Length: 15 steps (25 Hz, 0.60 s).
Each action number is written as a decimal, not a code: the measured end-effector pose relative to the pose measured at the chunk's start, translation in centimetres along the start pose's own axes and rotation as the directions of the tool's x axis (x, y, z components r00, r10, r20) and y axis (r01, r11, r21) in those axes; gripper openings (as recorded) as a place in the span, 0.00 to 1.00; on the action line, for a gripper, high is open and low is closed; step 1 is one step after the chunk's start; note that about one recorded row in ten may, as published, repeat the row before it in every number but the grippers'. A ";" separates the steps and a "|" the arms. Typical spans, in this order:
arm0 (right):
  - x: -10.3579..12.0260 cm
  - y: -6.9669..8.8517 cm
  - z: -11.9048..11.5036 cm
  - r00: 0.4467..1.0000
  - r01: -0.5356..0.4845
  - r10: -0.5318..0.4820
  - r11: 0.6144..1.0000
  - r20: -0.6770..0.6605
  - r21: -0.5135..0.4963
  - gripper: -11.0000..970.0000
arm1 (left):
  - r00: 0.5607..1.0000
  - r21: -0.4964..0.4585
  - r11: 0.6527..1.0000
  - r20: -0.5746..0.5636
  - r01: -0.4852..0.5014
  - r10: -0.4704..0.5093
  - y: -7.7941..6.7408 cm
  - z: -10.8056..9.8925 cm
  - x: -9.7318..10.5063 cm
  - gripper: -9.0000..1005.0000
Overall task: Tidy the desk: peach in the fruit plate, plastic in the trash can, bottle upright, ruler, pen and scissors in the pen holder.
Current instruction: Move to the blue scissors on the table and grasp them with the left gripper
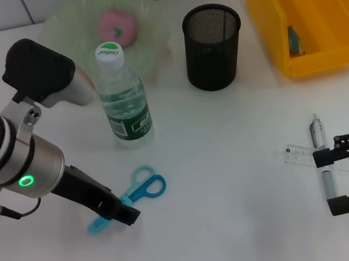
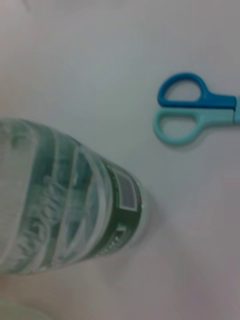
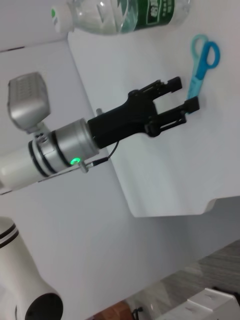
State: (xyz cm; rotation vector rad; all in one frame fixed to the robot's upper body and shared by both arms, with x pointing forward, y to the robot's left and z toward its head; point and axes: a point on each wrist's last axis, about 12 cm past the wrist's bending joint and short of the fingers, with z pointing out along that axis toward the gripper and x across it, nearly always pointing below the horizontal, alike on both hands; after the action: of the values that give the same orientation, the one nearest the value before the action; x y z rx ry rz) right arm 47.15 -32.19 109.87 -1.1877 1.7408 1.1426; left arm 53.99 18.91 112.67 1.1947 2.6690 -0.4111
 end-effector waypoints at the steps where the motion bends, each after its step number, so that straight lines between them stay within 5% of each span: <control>1: 0.0 0.0 0.2 1.000 0.002 -0.002 1.000 0.004 -0.006 0.81 | 1.000 -0.017 1.000 -0.012 -0.003 0.003 -0.1 0.2 0.0 0.73; 15: 0.1 -0.3 0.7 1.000 -0.001 0.002 1.000 0.016 -0.025 0.81 | 0.999 -0.061 0.998 -0.044 -0.008 0.005 -0.6 0.9 0.2 0.69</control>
State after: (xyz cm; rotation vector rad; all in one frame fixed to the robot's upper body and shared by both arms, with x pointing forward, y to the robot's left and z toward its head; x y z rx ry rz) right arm 47.47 -31.60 109.49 -1.1892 1.7200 1.1752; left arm 53.49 18.38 111.85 1.2076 2.6929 -0.3041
